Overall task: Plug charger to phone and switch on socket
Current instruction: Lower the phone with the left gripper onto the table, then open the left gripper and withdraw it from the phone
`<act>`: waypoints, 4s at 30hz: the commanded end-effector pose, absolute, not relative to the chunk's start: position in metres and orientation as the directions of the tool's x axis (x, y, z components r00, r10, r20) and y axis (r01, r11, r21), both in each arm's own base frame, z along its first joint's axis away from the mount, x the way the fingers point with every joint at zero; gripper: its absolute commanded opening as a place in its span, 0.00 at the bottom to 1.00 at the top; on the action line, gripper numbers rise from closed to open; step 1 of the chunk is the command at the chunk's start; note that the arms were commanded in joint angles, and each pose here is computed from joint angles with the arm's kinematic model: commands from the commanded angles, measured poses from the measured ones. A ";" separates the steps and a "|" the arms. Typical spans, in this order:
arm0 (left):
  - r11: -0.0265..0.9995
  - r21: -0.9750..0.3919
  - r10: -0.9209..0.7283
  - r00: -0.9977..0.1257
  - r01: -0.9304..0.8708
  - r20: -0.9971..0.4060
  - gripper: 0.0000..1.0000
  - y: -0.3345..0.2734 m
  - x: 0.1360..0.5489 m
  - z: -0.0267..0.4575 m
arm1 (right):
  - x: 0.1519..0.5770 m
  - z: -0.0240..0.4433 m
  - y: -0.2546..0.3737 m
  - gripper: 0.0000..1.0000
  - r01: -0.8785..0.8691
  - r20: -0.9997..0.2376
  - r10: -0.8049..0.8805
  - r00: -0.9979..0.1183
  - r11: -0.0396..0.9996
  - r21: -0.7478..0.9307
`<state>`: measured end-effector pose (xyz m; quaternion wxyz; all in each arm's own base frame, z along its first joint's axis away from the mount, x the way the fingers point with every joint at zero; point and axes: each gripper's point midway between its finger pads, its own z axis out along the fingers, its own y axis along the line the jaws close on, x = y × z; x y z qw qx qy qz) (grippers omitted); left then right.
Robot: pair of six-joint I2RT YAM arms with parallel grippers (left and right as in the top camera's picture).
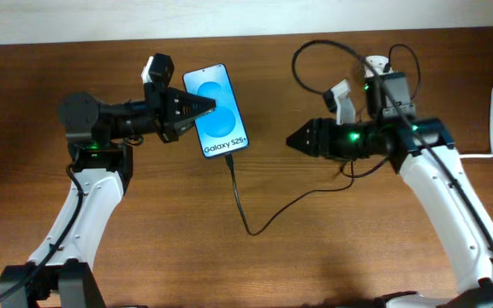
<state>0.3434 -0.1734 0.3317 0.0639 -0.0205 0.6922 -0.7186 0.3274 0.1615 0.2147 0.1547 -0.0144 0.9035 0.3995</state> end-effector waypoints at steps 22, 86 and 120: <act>0.135 -0.946 -0.053 -0.951 0.295 -0.304 0.00 -0.202 0.379 0.163 | 0.315 0.193 0.102 0.61 -0.153 -0.303 0.007 -0.953 0.852 0.501; 0.745 -0.634 -0.289 -0.957 -0.207 -0.027 0.32 -0.134 0.378 -0.041 | 0.314 0.191 0.098 0.63 -0.142 -0.297 0.008 -0.955 0.865 0.480; 0.818 -0.519 -0.326 -0.943 -0.249 -0.061 0.28 -0.112 0.380 -0.056 | 0.314 0.190 0.098 0.64 -0.142 -0.296 0.008 -0.955 0.865 0.481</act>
